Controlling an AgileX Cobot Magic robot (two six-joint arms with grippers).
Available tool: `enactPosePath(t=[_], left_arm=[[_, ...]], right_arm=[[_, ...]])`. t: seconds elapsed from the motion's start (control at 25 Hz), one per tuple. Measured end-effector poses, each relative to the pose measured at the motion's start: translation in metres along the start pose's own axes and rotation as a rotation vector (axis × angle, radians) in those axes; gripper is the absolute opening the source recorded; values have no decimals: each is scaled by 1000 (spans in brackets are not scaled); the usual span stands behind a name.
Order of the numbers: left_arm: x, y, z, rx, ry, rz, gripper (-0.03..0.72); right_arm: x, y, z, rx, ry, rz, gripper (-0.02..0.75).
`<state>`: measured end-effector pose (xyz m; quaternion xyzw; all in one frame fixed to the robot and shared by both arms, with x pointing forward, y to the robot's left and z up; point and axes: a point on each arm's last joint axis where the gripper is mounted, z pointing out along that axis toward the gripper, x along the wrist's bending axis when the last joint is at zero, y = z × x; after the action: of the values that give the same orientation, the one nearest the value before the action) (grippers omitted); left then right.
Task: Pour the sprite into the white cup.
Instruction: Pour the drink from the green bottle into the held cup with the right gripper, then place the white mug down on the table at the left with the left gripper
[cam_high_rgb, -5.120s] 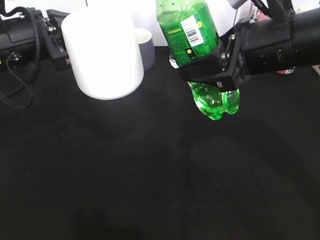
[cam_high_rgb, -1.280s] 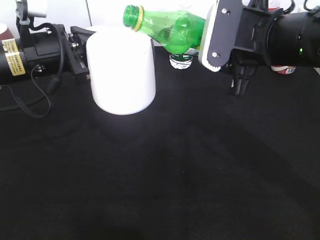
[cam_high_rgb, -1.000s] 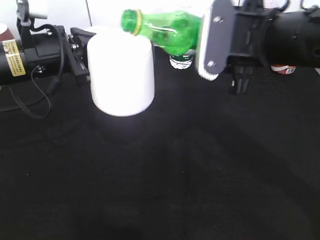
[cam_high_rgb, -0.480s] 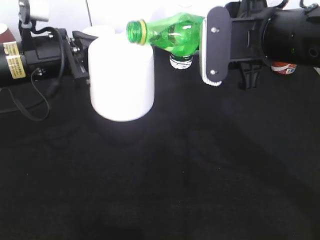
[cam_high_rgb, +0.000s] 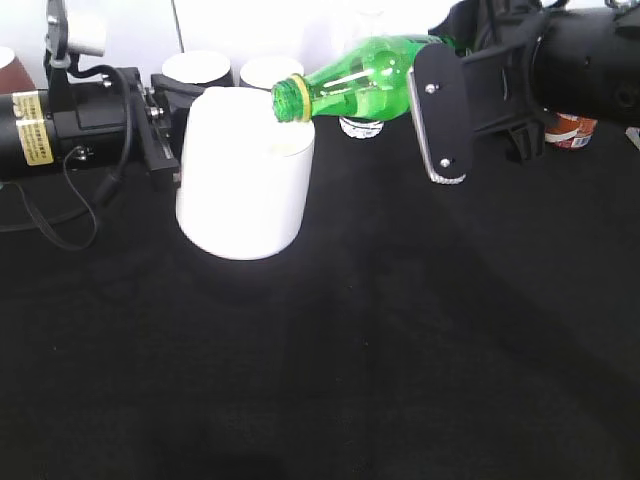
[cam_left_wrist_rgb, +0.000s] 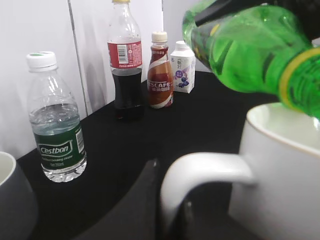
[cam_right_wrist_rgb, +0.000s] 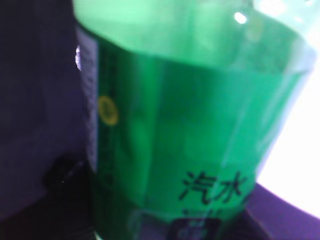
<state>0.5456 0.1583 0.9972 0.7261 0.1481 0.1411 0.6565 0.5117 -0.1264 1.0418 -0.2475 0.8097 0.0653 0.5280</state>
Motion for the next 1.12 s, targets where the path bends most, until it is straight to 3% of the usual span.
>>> enactPosePath(t=[0.8,1.12], left_arm=[[0,-1,0,10,0,-9,37],[-1,0,0,-2,-12,-8,37]], right_arm=[[-15,1,-1,10,-47,-143,375],[-14,1,-1,10,-30,-70,375]])
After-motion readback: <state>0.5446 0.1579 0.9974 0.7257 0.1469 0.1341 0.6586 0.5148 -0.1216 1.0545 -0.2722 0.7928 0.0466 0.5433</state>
